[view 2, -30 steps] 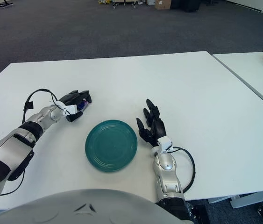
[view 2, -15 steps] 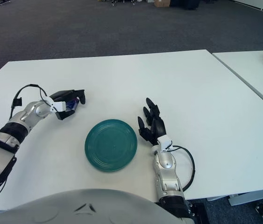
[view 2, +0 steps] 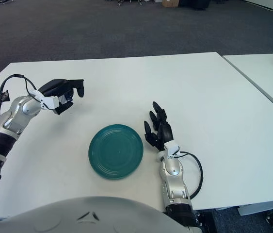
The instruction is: Put the gum into the plate.
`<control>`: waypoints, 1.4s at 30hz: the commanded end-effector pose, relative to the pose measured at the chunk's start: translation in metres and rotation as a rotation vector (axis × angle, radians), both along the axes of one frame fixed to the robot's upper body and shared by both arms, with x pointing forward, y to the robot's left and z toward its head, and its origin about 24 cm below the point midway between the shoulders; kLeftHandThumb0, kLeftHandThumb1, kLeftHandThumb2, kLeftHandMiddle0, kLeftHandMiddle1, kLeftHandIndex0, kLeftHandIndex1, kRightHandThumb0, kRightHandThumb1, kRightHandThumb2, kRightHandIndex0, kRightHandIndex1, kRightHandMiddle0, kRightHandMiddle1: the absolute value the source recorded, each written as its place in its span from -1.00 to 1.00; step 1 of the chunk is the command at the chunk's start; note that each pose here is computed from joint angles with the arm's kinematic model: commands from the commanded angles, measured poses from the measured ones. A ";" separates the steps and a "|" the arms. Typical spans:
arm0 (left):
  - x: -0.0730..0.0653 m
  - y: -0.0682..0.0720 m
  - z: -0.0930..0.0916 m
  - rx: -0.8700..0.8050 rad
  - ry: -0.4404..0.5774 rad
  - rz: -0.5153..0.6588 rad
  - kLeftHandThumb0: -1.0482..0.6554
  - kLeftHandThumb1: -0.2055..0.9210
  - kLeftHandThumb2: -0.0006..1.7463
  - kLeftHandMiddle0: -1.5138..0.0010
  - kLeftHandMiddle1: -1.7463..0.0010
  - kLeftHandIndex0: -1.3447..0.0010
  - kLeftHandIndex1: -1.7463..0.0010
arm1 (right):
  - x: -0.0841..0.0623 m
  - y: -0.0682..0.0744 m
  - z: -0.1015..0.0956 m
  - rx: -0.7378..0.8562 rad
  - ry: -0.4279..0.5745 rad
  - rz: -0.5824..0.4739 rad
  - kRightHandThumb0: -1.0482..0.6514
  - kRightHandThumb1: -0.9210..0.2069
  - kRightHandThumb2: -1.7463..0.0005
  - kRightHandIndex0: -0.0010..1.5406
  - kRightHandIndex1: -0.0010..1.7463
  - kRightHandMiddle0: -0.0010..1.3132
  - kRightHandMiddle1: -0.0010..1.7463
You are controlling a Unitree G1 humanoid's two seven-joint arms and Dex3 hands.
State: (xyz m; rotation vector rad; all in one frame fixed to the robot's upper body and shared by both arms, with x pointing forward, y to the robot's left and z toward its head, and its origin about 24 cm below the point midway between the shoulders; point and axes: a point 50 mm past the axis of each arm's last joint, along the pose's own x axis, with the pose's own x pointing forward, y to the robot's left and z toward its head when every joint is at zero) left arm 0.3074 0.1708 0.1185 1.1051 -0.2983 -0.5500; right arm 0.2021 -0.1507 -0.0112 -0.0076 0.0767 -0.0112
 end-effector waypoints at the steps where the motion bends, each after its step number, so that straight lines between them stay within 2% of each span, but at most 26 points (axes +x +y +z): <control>1: -0.010 -0.012 0.002 -0.018 -0.021 -0.025 0.23 -0.54 0.86 -0.04 -1.00 0.11 -1.00 | -0.024 -0.002 -0.037 0.029 0.217 -0.019 -0.78 -1.00 0.28 -0.59 -0.98 -1.00 -0.61; 10: -0.031 -0.030 0.004 -0.007 -0.058 -0.097 0.23 -0.50 0.82 -0.03 -0.97 0.14 -1.00 | -0.023 0.000 -0.037 0.029 0.212 -0.019 -0.75 -1.00 0.31 -0.56 -0.98 -1.00 -0.57; 14: -0.046 -0.050 0.009 -0.023 -0.016 -0.172 0.23 -0.50 0.81 -0.05 -0.92 0.14 -1.00 | -0.023 0.001 -0.036 0.010 0.204 -0.007 -0.75 -1.00 0.30 -0.58 -0.99 -1.00 -0.57; 26: -0.062 -0.079 0.018 -0.077 0.028 -0.294 0.23 -0.53 0.80 -0.10 -0.85 0.11 -1.00 | -0.022 0.002 -0.037 0.004 0.210 -0.011 -0.76 -1.00 0.29 -0.59 -0.99 -1.00 -0.59; 30: -0.070 -0.092 0.021 -0.111 -0.026 -0.346 0.23 -0.53 0.80 -0.09 -0.85 0.11 -1.00 | -0.021 0.002 -0.036 0.014 0.200 -0.008 -0.75 -1.00 0.29 -0.57 -0.98 -1.00 -0.59; 38: -0.082 -0.116 0.029 -0.075 -0.144 -0.470 0.23 -0.63 0.89 -0.10 -0.92 0.03 -1.00 | -0.023 0.003 -0.034 -0.041 0.176 0.031 -0.75 -1.00 0.26 -0.59 -0.99 -1.00 -0.65; 41: -0.093 -0.129 0.034 -0.102 -0.133 -0.512 0.23 -0.65 0.90 -0.10 -0.90 0.00 -1.00 | -0.024 0.003 -0.034 -0.052 0.188 0.047 -0.82 -1.00 0.26 -0.62 -1.00 -1.00 -0.69; 42: -0.096 -0.132 0.035 -0.106 -0.100 -0.519 0.23 -0.65 0.90 -0.10 -0.91 0.00 -1.00 | -0.025 0.004 -0.034 -0.046 0.198 0.050 -0.83 -1.00 0.26 -0.63 -1.00 -1.00 -0.69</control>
